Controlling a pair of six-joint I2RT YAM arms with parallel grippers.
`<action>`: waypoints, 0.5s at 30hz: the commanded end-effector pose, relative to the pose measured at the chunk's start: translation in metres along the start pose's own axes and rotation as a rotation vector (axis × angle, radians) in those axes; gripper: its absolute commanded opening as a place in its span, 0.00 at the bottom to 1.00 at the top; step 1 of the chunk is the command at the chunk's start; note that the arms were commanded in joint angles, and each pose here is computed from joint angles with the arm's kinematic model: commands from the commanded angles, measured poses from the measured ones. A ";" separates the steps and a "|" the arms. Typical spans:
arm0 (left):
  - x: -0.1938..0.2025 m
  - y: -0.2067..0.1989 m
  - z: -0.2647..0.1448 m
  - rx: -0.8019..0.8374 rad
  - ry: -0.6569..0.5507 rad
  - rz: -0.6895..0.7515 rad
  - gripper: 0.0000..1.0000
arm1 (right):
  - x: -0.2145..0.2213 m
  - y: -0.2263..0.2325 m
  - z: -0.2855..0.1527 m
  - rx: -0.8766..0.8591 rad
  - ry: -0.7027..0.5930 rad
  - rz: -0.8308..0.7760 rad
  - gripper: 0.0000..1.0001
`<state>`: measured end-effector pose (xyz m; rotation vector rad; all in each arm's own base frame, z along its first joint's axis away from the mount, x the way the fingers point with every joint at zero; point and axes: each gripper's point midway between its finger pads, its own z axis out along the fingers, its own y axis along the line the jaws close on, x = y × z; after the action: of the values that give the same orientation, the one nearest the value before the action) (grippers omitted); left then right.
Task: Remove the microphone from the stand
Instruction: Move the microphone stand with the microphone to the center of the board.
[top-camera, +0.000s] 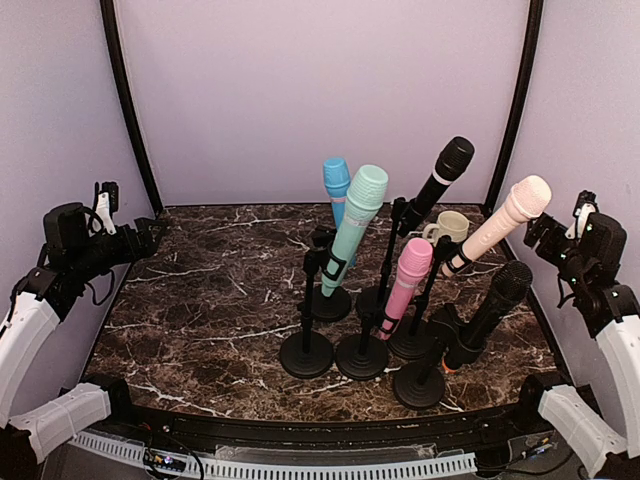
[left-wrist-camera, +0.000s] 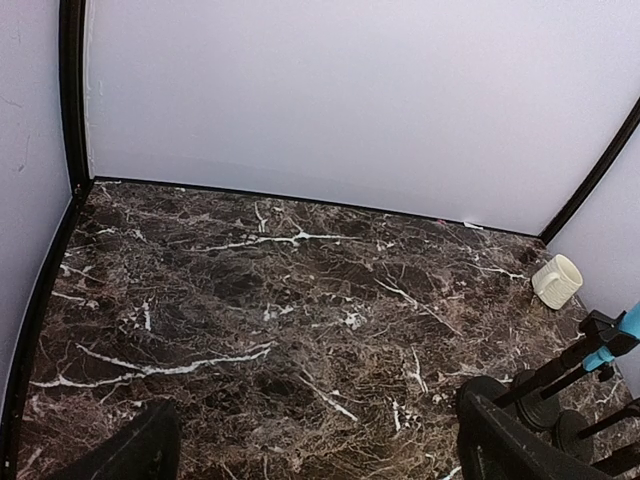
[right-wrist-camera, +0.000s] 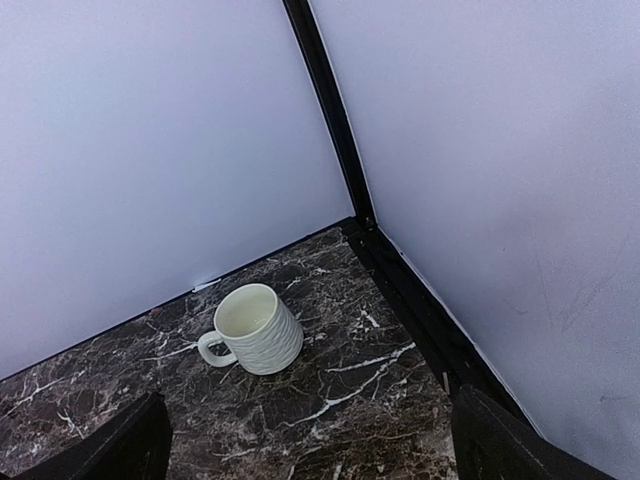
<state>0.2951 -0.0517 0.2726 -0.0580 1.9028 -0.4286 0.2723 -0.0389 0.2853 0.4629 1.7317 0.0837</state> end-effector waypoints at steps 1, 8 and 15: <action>-0.002 -0.003 0.000 0.018 -0.016 -0.004 0.99 | -0.014 0.007 -0.005 -0.032 -0.043 0.020 0.98; 0.007 -0.012 0.003 0.082 0.002 0.001 0.99 | -0.011 0.008 -0.003 -0.038 -0.033 0.017 0.99; 0.026 -0.057 0.003 0.348 0.043 -0.002 0.98 | -0.006 0.013 0.002 -0.068 -0.022 0.023 0.98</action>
<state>0.2915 -0.0753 0.2597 0.0291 1.9055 -0.5722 0.2730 -0.0345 0.2846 0.4455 1.7396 0.1066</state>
